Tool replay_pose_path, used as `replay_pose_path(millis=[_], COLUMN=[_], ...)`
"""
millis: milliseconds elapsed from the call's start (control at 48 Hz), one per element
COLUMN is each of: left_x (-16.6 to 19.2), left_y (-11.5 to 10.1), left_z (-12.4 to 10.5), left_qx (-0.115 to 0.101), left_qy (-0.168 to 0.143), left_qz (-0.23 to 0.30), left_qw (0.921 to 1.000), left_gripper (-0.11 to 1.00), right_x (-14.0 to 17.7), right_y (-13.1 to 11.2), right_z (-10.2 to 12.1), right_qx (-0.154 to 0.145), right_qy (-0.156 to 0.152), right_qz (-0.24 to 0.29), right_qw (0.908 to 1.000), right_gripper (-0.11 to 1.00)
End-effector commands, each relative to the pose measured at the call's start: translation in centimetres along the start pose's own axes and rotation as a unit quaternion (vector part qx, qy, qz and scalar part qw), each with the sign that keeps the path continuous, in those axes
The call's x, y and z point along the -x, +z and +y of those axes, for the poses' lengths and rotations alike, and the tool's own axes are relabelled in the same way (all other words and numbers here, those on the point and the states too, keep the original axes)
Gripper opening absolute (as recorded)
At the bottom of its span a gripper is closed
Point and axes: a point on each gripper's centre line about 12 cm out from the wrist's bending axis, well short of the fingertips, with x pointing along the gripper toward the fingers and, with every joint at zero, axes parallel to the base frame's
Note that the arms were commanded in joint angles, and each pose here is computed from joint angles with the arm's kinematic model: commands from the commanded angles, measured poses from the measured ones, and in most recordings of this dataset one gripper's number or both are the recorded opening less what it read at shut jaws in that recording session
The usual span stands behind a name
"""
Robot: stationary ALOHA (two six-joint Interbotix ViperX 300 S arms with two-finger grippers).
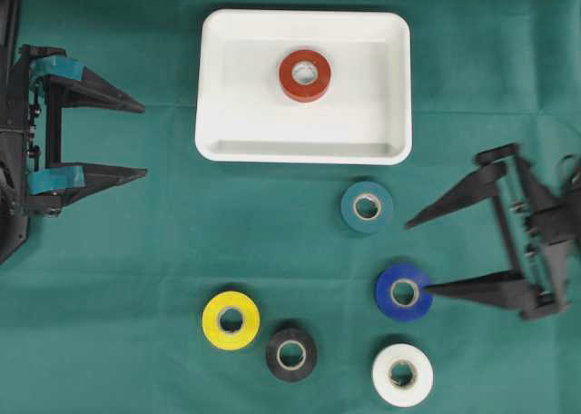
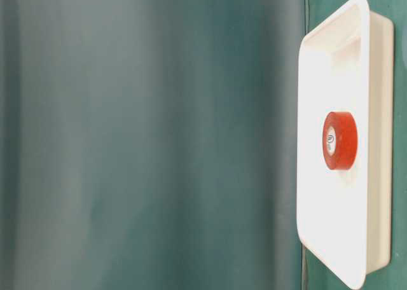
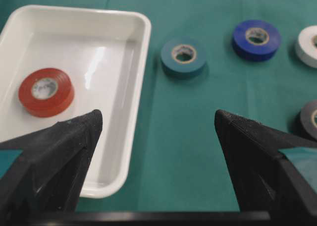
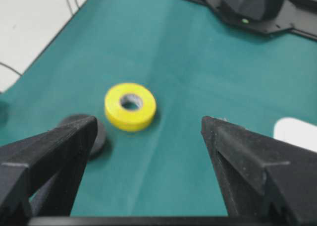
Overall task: Pick up the tape from a random location and place it into the white case.
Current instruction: 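Move the open right gripper toward the black tape roll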
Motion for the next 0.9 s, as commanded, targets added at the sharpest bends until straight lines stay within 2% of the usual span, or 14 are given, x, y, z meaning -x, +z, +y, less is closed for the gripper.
replay_pose_path(millis=[0,396,750,875], left_x=[0.0,0.1,0.0,0.1], left_y=[0.6,0.6,0.6,0.6], left_z=[-0.1,-0.1,-0.4,-0.7], left_qx=[0.001,0.001,-0.002,0.008], left_qy=[-0.002,-0.002,-0.009,-0.014], left_qz=[-0.009,-0.010,-0.010,-0.010], left_qw=[1.0000,0.9999,0.9999,0.9998], left_gripper=[0.95,0.95,0.95,0.95], right_x=[-1.9,-9.8,-13.3,-13.6], right_y=[2.0,4.1,5.1,5.0], right_z=[0.5,3.0,4.1,4.1], right_qx=[0.000,0.008,0.011,0.011], right_qy=[0.008,0.037,0.045,0.045], right_qz=[-0.016,0.001,0.016,0.025], right_qw=[0.9998,0.9993,0.9988,0.9986], right_gripper=[0.90,0.90,0.90,0.90])
